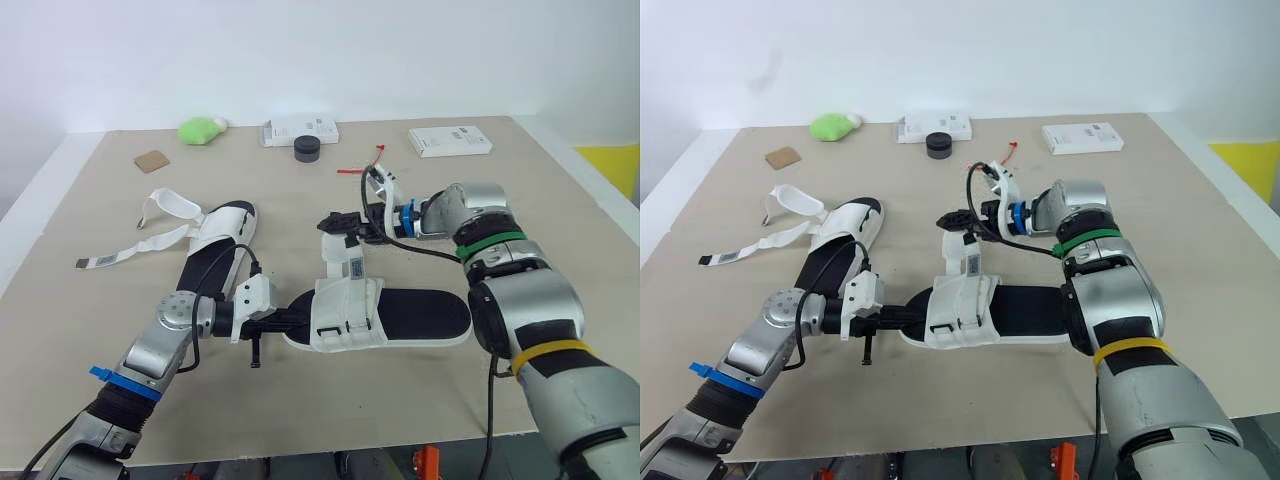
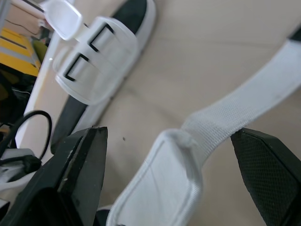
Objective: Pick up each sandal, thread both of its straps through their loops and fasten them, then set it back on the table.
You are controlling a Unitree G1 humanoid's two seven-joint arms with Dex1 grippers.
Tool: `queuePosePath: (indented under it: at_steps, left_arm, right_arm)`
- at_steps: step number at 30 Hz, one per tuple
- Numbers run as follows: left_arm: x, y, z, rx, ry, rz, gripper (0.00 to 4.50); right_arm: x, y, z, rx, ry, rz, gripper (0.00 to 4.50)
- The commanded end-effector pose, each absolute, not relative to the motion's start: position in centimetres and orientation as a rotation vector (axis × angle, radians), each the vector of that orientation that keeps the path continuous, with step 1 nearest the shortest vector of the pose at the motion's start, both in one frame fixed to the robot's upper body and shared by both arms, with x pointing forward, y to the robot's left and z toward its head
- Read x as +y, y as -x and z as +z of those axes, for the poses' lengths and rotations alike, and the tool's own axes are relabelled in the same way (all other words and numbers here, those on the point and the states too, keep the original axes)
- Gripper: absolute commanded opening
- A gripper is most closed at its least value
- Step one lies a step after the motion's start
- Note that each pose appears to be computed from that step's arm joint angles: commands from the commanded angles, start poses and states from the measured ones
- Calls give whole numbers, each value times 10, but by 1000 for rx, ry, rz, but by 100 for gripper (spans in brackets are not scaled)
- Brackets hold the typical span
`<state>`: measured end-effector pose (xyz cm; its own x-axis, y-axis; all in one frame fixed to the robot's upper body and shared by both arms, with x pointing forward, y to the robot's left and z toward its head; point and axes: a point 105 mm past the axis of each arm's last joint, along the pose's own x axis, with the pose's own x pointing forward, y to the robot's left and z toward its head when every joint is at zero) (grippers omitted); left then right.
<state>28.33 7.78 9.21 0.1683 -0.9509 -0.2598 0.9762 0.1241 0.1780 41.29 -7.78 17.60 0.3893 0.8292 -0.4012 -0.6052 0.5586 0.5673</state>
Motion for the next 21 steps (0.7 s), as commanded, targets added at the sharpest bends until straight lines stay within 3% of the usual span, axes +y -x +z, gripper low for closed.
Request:
queuePosePath:
  at_steps: [1,3,10,15,19,21]
  left_arm:
    - [86,-278,57,258,-350,-1388,0]
    - [85,-278,57,258,-350,-1389,0]
    - [84,-279,58,254,-351,-1388,0]
    - [84,-279,58,254,-350,-1391,0]
    - [83,-278,58,256,-347,-1393,0]
    - [83,-278,57,259,-346,-1395,0]
  right_arm:
    - [-68,-416,202,611,-342,1006,421]
    - [-66,-414,204,600,-360,1030,356]
    - [-62,-400,211,600,-376,1145,2]
    - [-61,-379,229,482,-284,1317,2]
    - [-62,-332,238,393,-132,1547,2]
    - [-63,-306,226,346,63,1626,2]
